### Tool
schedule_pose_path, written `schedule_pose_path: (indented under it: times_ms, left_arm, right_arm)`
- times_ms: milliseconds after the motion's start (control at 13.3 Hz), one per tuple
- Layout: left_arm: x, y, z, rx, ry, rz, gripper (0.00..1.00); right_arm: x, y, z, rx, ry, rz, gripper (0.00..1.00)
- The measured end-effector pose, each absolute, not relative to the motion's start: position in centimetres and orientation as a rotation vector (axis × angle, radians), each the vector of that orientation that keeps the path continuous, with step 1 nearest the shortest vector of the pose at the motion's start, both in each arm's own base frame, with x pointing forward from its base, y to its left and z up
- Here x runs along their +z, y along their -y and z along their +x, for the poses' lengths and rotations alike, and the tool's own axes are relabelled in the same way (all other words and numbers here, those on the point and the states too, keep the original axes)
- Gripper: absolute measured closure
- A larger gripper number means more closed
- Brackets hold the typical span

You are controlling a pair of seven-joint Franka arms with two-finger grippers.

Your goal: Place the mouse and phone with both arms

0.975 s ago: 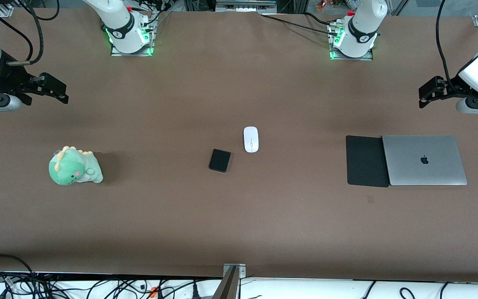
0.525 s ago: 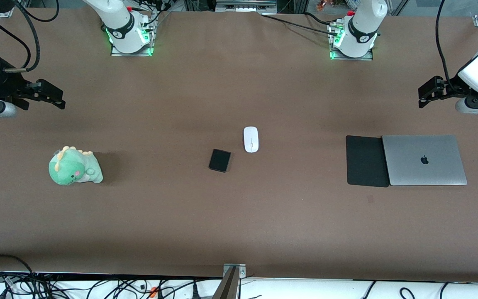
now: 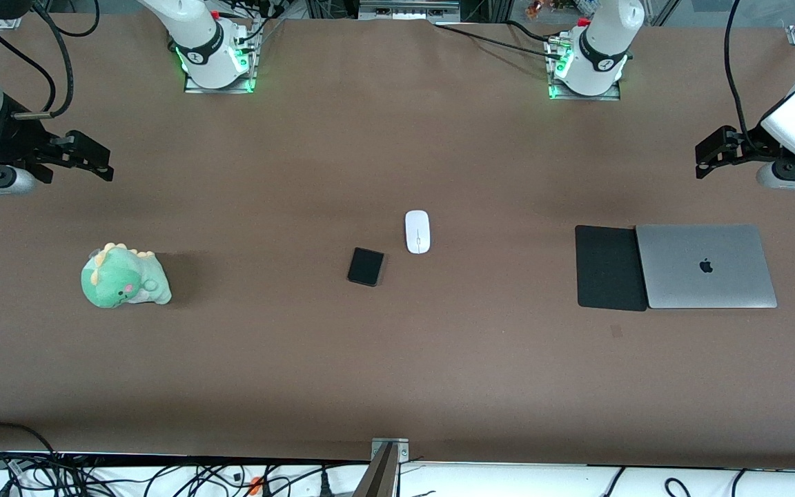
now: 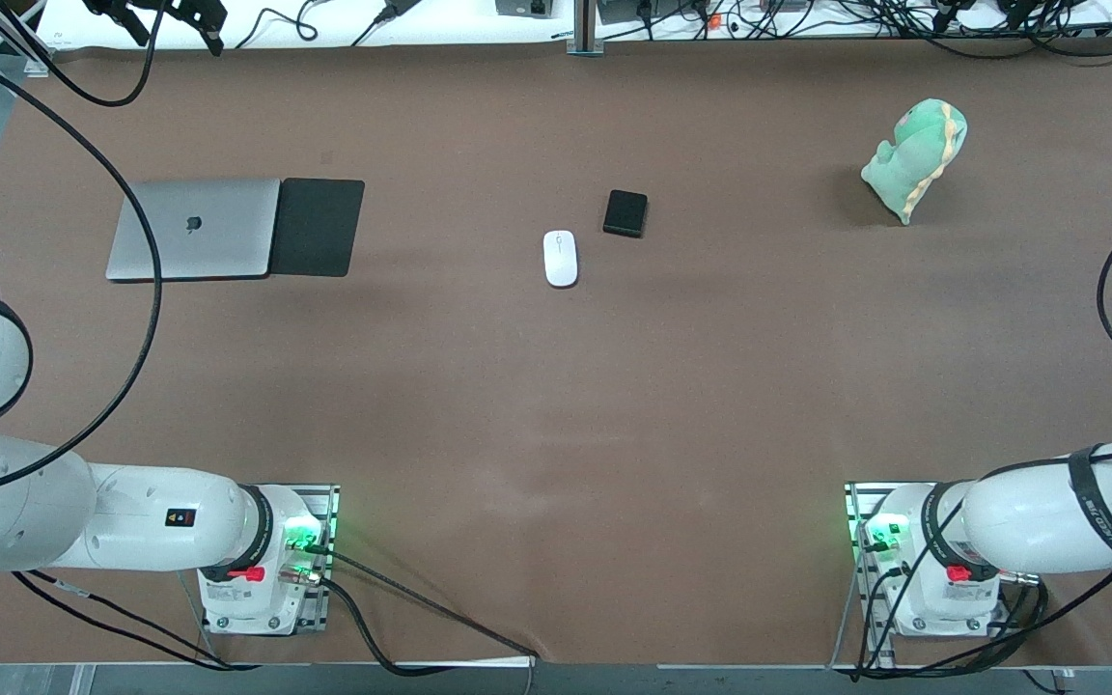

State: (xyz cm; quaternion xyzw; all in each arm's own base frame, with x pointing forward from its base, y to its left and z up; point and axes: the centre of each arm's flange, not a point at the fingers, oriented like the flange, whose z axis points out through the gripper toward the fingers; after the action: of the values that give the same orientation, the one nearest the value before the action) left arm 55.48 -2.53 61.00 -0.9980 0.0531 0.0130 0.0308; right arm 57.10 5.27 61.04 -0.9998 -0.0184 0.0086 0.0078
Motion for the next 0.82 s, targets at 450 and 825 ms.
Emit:
schedule_pose_path:
  times_ms: [450, 825]
  left_arm:
    - [60.96, 2.58, 55.44, 0.046, -0.165, -3.075, 0.0]
    - [60.92, 2.57, 55.38, 0.055, -0.165, -3.075, 0.0]
  right_arm:
    - [61.05, -5.27, 57.1, 0.026, 0.057, -3.125, 0.0]
    - [61.05, -5.27, 57.11, 0.025, 0.057, -3.125, 0.0]
